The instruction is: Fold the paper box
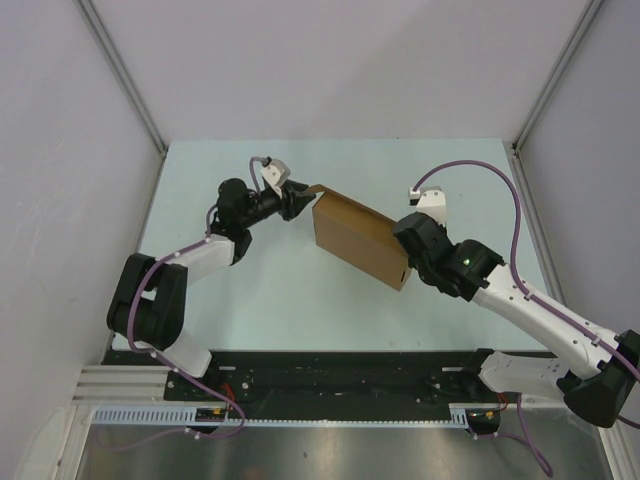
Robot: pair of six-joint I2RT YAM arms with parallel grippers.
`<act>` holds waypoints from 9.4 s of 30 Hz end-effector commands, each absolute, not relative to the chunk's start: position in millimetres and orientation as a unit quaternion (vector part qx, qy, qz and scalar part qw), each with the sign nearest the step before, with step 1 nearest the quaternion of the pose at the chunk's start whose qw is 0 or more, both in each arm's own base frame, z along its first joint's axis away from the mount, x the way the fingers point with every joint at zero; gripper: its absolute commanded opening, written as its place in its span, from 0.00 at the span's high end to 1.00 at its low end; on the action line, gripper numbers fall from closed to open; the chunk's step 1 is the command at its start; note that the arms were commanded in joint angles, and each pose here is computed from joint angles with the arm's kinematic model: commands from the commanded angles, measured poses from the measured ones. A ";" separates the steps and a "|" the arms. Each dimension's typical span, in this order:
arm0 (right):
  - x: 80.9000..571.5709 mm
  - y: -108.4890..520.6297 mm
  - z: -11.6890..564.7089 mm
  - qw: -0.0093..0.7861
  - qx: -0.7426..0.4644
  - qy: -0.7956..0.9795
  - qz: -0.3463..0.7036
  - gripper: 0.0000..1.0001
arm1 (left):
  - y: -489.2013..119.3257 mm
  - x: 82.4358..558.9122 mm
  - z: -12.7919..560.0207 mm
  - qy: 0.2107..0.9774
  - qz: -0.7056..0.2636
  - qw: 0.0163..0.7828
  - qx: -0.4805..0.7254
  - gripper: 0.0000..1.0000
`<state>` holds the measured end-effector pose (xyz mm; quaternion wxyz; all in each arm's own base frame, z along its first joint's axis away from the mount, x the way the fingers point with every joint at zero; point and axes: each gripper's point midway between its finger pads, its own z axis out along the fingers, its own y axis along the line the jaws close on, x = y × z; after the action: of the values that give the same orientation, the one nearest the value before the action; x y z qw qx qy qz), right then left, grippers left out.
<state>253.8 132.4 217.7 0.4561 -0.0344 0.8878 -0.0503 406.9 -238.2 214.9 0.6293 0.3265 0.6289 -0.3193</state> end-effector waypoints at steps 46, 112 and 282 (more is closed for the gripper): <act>255.5 147.3 210.7 0.448 -0.054 0.892 -0.039 1.00 | -268.8 399.9 280.1 0.673 -0.396 0.537 0.320 1.00; 257.0 140.2 219.0 0.461 -0.036 0.886 -0.040 0.69 | -242.6 414.9 236.2 0.735 -0.345 0.537 0.229 0.82; 260.9 181.2 180.3 0.385 0.042 0.914 0.122 1.00 | -213.2 384.9 215.6 0.746 -0.314 0.557 0.183 1.00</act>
<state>274.6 182.7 201.6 0.4193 0.0609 0.8946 0.1417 396.3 -211.9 221.4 0.5529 0.1798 0.7532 -0.3078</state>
